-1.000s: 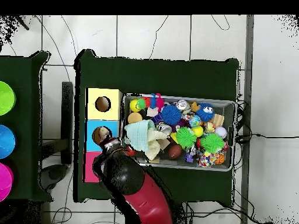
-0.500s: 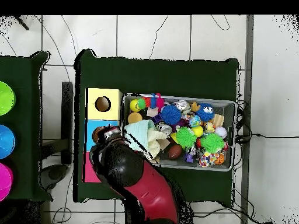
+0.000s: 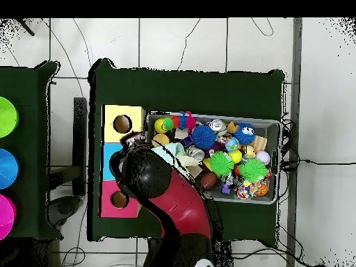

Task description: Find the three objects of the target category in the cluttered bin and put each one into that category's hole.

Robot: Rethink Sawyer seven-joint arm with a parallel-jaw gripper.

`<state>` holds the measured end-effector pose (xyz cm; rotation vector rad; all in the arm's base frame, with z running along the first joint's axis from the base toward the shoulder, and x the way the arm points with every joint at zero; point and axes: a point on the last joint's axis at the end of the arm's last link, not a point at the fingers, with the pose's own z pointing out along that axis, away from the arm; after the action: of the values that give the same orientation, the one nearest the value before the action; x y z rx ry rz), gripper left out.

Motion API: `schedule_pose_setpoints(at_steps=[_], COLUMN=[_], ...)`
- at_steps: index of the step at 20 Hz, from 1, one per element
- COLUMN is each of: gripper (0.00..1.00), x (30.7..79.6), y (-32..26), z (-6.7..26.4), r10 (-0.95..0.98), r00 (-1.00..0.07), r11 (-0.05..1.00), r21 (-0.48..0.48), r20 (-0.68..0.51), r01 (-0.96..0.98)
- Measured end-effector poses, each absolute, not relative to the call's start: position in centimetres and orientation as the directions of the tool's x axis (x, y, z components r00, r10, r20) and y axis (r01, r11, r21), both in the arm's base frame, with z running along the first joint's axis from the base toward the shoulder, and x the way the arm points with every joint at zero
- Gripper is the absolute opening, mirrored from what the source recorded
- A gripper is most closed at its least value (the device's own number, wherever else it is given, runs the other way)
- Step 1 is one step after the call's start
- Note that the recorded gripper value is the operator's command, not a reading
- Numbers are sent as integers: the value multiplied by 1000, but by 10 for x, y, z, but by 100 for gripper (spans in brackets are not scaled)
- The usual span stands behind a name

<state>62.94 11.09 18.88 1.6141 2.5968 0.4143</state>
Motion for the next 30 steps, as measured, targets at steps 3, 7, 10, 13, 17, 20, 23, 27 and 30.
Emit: schedule_pose_setpoints(at_steps=[3,7,10,13,17,20,23,27,30], gripper=[0,0,0,0,0,0,0,0,0], x=[632,632,632,631,626,617,606,591,579], y=[109,107,108,110,113,114,117,122,125], z=[177,161,153,148,143,140,140,142,144], r10=[891,895,896,896,895,896,895,892,890], r00=[-447,-442,-440,-441,-440,-435,-435,-439,-440], r11=[418,418,418,419,416,409,410,415,416], r21=[248,234,230,227,221,213,202,189,182], r20=[77,60,54,56,73,92,102,110,122], r01=[874,878,879,879,882,888,890,890,891])
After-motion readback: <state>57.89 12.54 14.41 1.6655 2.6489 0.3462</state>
